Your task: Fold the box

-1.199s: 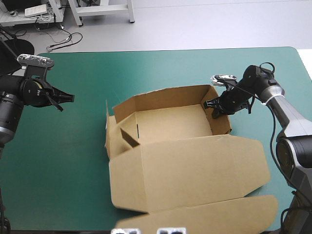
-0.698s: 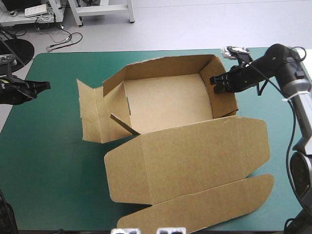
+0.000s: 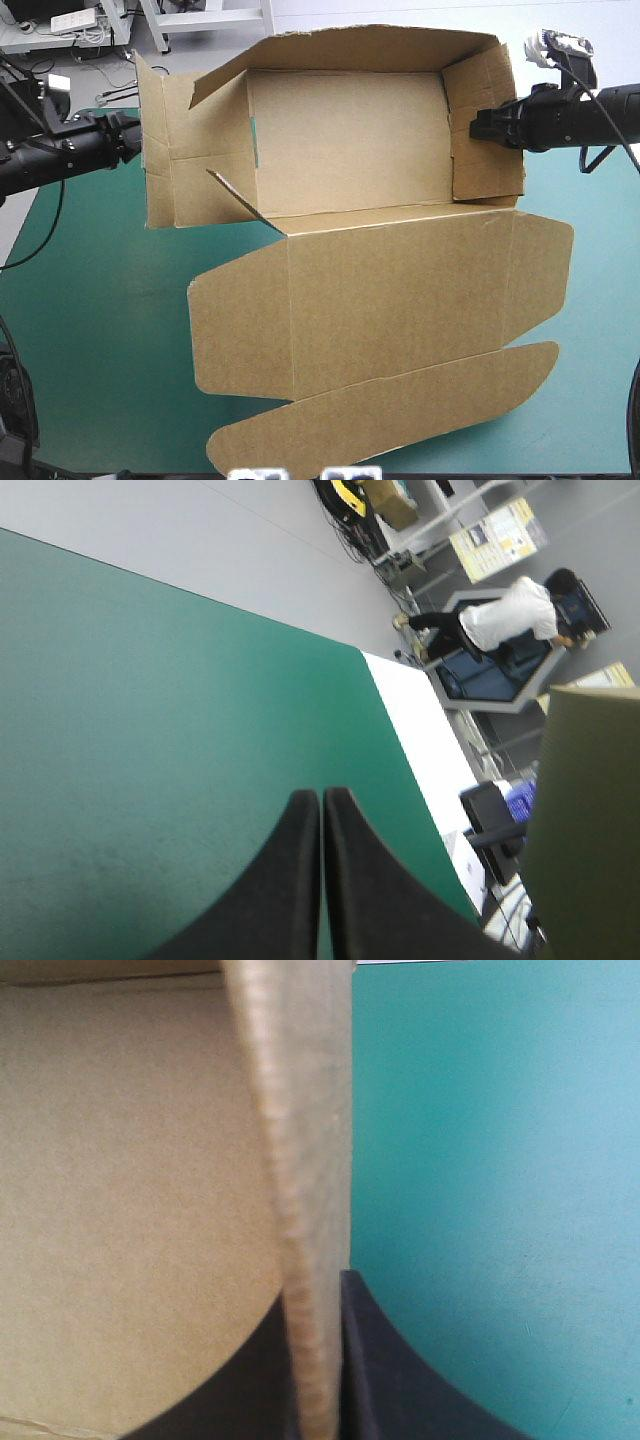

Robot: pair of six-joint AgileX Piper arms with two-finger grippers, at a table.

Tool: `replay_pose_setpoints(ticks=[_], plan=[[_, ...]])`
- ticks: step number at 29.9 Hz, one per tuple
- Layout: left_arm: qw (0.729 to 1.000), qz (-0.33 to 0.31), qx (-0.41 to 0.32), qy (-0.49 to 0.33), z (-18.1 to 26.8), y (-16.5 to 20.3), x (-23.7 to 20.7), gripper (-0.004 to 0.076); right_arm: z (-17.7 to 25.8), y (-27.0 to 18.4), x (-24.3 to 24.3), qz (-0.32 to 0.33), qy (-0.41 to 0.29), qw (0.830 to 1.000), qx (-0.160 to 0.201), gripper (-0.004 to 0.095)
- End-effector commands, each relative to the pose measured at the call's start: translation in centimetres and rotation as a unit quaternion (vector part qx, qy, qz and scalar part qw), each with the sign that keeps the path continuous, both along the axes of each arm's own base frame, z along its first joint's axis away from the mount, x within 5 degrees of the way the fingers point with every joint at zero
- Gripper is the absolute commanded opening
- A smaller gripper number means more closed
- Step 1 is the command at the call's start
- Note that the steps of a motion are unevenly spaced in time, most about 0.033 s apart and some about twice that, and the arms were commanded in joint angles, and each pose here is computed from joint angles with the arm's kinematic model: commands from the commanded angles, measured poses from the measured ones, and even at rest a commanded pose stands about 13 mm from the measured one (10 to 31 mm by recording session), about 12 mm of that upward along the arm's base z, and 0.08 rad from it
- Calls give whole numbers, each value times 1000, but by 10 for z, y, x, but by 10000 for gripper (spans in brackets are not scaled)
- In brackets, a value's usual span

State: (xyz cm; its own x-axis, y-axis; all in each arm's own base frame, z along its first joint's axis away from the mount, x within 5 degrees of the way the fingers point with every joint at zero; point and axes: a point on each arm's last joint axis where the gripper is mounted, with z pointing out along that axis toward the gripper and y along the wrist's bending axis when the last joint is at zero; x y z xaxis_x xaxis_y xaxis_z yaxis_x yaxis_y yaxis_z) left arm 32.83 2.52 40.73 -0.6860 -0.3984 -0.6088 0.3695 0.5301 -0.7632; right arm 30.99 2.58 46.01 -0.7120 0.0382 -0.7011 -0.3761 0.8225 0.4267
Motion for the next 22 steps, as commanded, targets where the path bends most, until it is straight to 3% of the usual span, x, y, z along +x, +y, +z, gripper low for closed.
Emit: replay_pose_setpoints(ticks=[1, 22], plan=[[995, -77, -31, -51, 32, -33, -21, 4, 27, 5, -14, 0, -58, 998, 37, -5], [979, -171, -13, -108, 65, -93, -69, 2, 31, -4, -5, -48, -106, 993, 8, -5]])
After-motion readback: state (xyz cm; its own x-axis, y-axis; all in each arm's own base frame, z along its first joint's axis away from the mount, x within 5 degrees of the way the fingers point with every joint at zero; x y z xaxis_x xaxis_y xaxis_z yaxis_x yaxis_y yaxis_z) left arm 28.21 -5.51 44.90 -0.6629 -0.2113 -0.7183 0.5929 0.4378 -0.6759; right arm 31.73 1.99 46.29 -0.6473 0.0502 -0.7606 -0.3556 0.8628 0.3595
